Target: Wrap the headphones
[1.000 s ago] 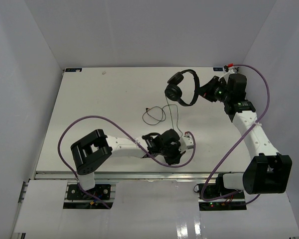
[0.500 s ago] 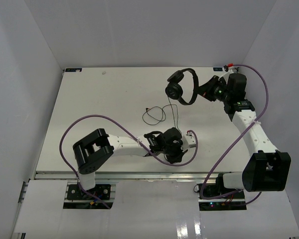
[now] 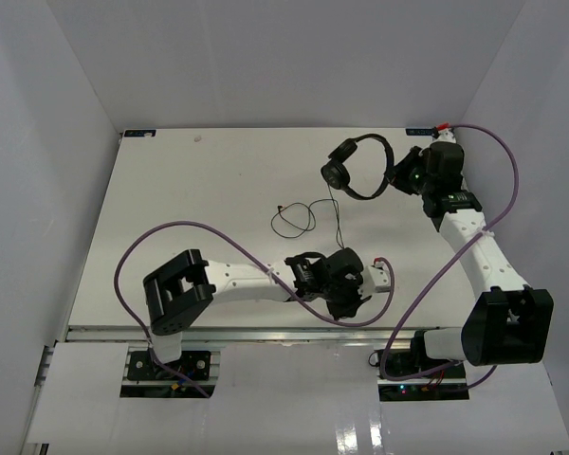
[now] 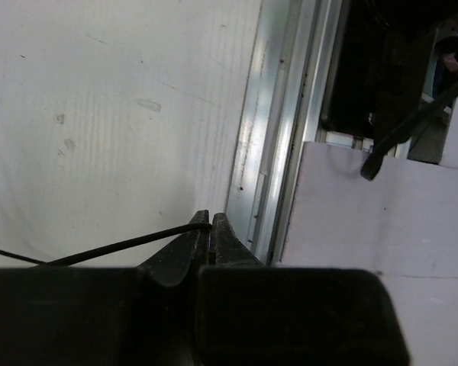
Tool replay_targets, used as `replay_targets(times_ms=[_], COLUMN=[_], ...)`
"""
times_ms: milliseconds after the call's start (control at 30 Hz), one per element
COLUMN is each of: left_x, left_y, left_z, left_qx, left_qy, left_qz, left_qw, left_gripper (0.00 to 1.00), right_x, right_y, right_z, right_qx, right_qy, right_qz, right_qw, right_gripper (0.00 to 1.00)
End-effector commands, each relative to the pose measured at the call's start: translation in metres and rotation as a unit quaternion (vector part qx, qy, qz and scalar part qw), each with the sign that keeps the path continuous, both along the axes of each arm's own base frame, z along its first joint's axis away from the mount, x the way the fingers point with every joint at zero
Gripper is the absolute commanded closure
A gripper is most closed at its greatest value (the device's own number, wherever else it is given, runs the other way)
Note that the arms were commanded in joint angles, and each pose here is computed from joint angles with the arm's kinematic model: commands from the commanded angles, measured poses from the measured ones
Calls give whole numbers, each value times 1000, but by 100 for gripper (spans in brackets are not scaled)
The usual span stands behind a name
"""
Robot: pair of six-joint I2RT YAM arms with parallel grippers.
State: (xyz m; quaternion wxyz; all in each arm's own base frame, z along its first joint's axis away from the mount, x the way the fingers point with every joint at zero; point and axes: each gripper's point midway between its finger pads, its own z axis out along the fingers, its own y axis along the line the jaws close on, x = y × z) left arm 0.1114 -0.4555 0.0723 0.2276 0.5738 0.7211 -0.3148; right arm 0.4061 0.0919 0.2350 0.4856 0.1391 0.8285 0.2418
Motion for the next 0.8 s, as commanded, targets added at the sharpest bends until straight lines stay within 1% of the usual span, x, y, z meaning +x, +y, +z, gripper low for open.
replay_targets(times_ms=[0,167,233,400,467,567,633,733,767], left_x=[-19,-20,-15,0,6,24,31,42,47], left_y=[11,25,29,43,48,56,60,66,71], left_z=[54,96,120,146,157,170,180,190,191], left_qx=[-26,-41,-56,-47,-46,-40,-43,-40,-30], left_qy=[-29,-60,-82,-135,-156,-200,-217,-232,-239], left_qz=[-23,-16,-11,2,8,28,34,43,46], left_qw=[999,997,995,990,987,979,975,971,969], left_gripper=[100,100,100,100,100,100,100,100,100], right_x=[9,4,2,-8,-14,-26,-32,-42,-46], right_y=[-27,-37,-40,-36,-33,-24,-20,-7,-4], right_z=[4,-24,-29,-38,-39,-42,-38,-40,-41], right_qx=[-82,-145,-173,-223,-250,-281,-307,-327,-335], right_qy=[-45,-39,-46,-64,-78,-102,-122,-150,-158], right_qz=[-50,-45,-39,-11,3,34,57,115,131], right_qw=[994,988,983,973,965,954,942,926,920], right_gripper=[92,92,92,92,92,92,92,92,92])
